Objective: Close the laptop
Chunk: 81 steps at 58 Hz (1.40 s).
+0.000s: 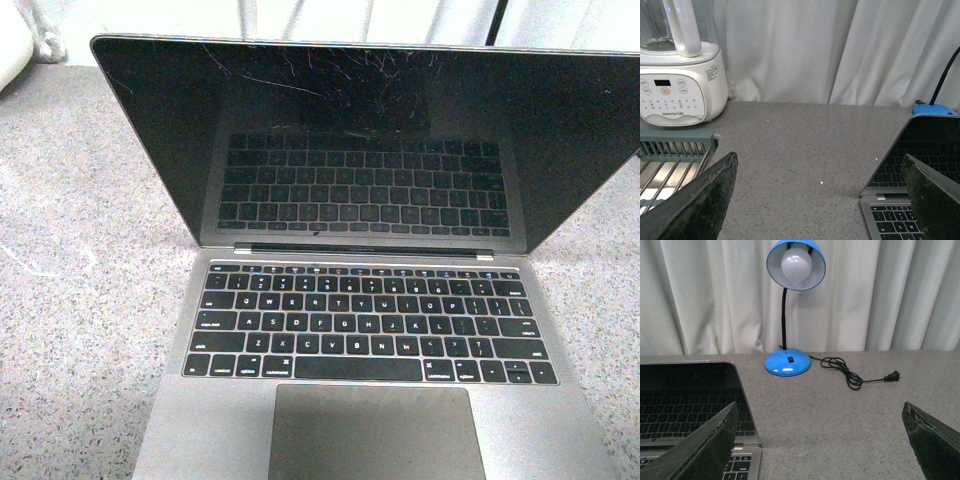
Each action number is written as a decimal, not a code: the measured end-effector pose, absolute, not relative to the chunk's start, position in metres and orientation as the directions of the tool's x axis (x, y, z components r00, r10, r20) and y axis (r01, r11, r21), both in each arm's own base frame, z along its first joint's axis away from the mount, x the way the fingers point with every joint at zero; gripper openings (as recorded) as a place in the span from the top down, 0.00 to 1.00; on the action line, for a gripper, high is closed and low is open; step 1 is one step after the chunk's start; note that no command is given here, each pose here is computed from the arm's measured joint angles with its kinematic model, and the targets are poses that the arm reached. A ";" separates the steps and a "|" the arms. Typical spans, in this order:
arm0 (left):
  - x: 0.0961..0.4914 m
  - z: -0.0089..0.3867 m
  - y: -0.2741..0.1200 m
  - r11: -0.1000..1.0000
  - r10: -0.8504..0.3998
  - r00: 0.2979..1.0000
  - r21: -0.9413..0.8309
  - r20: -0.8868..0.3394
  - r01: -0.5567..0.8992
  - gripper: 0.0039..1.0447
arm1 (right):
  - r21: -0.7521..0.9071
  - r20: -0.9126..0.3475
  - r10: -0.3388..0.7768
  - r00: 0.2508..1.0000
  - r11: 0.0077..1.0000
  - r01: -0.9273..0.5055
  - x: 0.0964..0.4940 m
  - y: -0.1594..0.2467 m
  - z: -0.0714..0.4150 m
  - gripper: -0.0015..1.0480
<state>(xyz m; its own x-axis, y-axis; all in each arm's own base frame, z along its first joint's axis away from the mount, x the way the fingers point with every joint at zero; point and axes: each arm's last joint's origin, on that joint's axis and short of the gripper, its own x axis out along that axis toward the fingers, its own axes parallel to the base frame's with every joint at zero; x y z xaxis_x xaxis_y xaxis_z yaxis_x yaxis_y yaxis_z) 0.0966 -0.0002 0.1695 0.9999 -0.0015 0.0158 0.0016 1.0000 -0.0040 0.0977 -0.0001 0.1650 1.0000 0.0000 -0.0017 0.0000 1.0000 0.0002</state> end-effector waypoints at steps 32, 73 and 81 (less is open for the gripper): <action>0.097 0.169 0.000 1.000 -0.002 1.000 -0.004 0.016 0.002 0.06 | 0.000 -0.002 0.000 1.000 1.000 0.000 0.098 0.000 0.165 0.09; 0.097 0.169 0.000 1.000 -0.002 1.000 -0.004 0.016 0.002 0.06 | 0.000 -0.002 0.000 1.000 1.000 0.000 0.098 0.000 0.165 0.09; 0.097 0.169 0.000 1.000 -0.002 1.000 -0.004 0.016 0.002 0.06 | 0.000 -0.002 0.000 1.000 1.000 0.000 0.098 0.000 0.165 0.09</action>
<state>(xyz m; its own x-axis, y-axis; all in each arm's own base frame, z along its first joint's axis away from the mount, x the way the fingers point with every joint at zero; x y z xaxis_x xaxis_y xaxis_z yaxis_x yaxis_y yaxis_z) 0.0966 -0.0002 0.1695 0.9999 -0.0015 0.0158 0.0016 1.0000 -0.0040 0.0977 -0.0001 0.1650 1.0000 0.0000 -0.0017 0.0000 1.0000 0.0002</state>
